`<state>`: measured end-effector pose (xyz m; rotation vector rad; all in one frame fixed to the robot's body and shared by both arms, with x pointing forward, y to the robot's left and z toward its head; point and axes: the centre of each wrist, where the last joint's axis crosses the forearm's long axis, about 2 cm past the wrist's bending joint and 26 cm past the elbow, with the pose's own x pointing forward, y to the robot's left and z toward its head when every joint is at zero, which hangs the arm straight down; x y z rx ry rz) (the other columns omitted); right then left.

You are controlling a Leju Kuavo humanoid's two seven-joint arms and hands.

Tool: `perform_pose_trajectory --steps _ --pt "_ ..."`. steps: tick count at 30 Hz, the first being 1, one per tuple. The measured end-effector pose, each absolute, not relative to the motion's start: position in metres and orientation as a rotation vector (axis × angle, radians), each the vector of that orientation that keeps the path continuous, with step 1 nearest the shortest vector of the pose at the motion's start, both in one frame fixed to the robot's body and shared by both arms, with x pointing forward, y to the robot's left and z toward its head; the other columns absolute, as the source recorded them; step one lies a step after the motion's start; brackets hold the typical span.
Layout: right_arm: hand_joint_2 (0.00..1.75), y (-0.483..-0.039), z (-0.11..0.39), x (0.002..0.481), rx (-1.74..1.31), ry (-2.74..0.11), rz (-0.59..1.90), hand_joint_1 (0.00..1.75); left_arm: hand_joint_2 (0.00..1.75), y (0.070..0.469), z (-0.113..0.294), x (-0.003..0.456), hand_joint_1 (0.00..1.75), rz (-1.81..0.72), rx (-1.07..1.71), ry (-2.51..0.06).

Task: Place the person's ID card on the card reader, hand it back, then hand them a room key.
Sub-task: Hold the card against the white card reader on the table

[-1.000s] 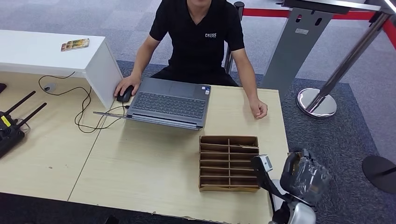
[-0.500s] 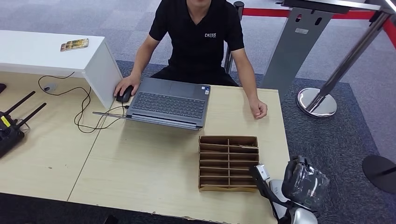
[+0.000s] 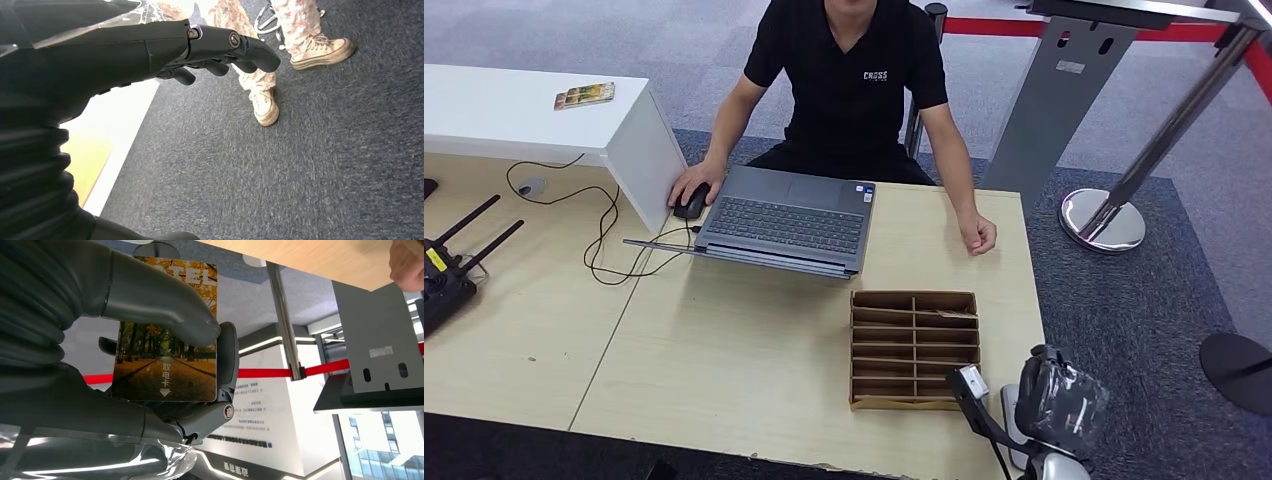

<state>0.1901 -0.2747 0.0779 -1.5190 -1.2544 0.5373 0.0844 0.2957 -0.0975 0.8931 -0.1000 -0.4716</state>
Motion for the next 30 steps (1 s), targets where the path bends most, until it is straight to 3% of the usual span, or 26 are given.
perform_pose_trajectory --steps 30 --pt "1.75 -0.273 0.057 0.173 -1.435 -1.169 0.572 1.75 1.75 0.295 -0.098 0.084 0.00 -0.466 0.902 -0.080"
